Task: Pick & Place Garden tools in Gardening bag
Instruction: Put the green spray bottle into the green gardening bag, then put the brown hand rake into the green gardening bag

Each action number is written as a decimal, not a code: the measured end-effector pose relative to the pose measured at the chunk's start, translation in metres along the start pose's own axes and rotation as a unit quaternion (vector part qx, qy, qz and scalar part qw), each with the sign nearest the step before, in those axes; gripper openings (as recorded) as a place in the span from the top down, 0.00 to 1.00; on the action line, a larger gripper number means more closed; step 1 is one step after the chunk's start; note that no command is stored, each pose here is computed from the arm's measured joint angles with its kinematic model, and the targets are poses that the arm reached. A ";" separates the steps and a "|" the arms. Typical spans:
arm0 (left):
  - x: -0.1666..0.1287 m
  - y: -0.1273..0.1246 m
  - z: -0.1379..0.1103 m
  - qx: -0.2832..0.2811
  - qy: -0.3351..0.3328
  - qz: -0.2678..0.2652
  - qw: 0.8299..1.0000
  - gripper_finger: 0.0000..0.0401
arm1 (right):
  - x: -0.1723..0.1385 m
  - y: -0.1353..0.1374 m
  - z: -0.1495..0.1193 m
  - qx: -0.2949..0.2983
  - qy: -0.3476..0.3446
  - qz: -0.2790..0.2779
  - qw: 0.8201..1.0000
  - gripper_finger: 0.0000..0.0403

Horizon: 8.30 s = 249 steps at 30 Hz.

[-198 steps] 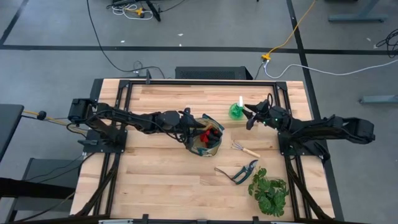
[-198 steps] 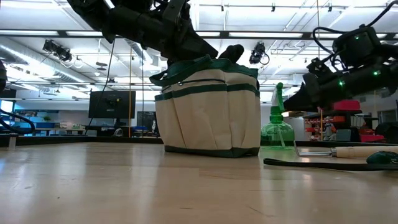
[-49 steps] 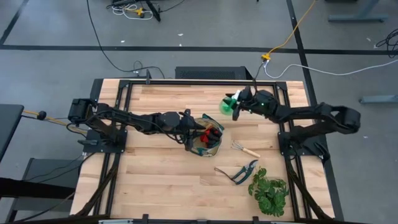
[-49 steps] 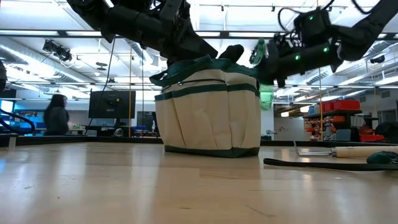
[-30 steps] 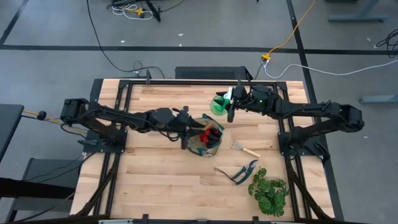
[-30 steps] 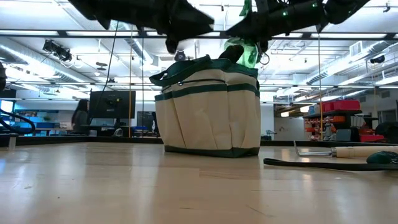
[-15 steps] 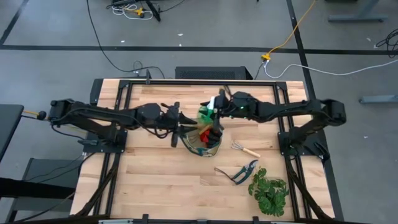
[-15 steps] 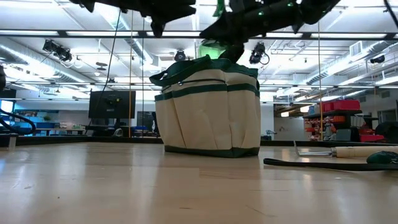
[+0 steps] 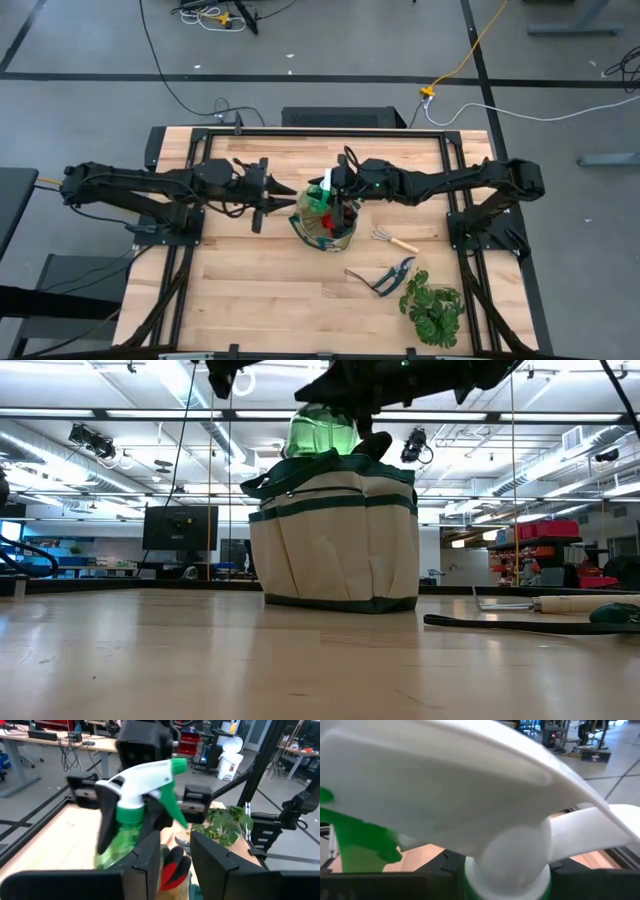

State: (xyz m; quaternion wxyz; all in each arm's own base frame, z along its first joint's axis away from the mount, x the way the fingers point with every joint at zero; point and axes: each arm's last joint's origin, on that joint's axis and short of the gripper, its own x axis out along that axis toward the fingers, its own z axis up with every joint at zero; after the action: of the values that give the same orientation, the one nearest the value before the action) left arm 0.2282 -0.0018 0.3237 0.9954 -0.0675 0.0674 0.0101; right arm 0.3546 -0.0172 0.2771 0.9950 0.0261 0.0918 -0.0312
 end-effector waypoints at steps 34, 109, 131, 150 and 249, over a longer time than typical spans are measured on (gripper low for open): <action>-0.004 0.000 -0.001 0.001 0.011 0.001 1.000 0.72 | 0.031 0.007 -0.042 0.002 0.049 -0.016 0.999 0.66; -0.004 0.001 -0.005 -0.004 0.031 0.004 1.000 0.72 | 0.047 0.008 -0.073 -0.016 0.097 0.000 0.995 0.47; -0.004 0.001 -0.006 -0.004 0.035 0.005 0.999 0.72 | 0.025 0.008 -0.052 -0.034 0.123 -0.005 0.992 0.47; -0.004 0.001 -0.006 -0.016 0.036 0.006 0.999 0.72 | -0.047 0.020 -0.017 -0.043 0.224 -0.025 0.973 0.47; -0.004 0.001 -0.010 -0.015 0.055 0.009 0.998 0.72 | -0.136 0.052 -0.174 0.165 0.505 -0.135 0.836 0.89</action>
State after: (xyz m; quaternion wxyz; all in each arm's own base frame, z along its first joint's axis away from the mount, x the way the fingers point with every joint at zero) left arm 0.2229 -0.0018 0.3147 0.9890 -0.0820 0.1221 0.0159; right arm 0.1928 0.0529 0.1335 0.7772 0.1894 0.5776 -0.1626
